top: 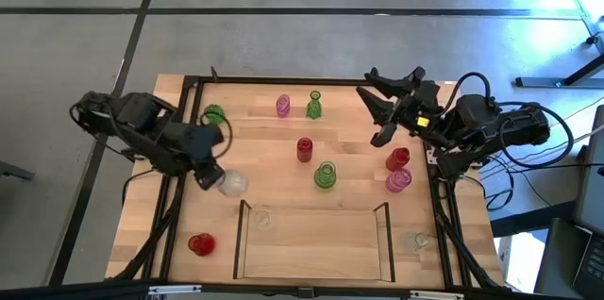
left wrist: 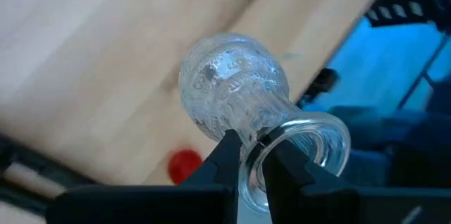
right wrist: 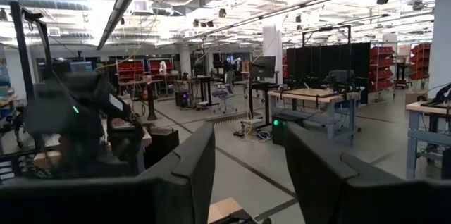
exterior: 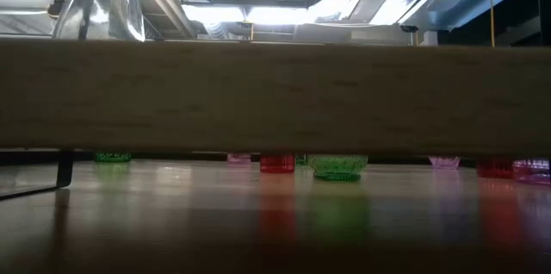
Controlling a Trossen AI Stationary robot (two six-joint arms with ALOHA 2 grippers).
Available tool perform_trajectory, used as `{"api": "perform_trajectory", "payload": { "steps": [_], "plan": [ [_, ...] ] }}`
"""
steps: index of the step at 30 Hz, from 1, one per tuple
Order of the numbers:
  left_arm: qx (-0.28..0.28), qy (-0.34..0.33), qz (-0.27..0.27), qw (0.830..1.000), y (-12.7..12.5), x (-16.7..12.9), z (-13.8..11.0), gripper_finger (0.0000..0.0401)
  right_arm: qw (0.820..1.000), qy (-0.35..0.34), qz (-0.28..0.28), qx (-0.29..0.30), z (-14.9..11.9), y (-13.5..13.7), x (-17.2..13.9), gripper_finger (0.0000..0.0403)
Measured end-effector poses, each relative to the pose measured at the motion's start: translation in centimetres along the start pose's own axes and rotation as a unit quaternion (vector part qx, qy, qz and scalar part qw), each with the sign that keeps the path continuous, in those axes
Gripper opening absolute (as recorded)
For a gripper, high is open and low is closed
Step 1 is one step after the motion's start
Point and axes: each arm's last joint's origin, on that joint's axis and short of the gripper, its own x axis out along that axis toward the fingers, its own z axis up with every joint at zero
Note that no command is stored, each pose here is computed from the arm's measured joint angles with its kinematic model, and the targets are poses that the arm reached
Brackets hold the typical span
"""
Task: Sort vases onto shelf
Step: Put the left transparent vase aligned with the other transparent vases on the shelf
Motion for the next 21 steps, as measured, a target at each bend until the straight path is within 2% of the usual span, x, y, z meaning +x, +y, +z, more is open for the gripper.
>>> {"api": "perform_trajectory", "payload": {
  "steps": [5,10,15,18,21],
  "plan": [
    [0.042,-0.003,-0.043,0.998,-4.6,-1.0,0.8,0.0030,1.000,0.001,0.000,-0.001,0.0,0.0,0.0,0.0152],
    [0.046,0.009,-0.076,0.996,-7.5,-1.1,0.0,0.0030,1.000,0.005,0.001,-0.006,-0.1,0.0,0.0,0.0152],
    [0.047,0.063,-0.057,0.995,-9.6,1.7,-1.1,0.0030,1.000,0.021,0.004,-0.021,-0.5,0.1,0.0,0.0152],
    [0.051,0.072,-0.041,0.995,-10.8,3.7,-1.4,0.0030,0.999,0.027,0.005,-0.027,-0.7,0.1,0.0,0.0152],
    [0.064,0.075,-0.049,0.994,-12.2,5.7,-1.4,0.0030,0.999,0.028,0.005,-0.028,-0.7,0.1,0.0,0.0152]
  ]
}}
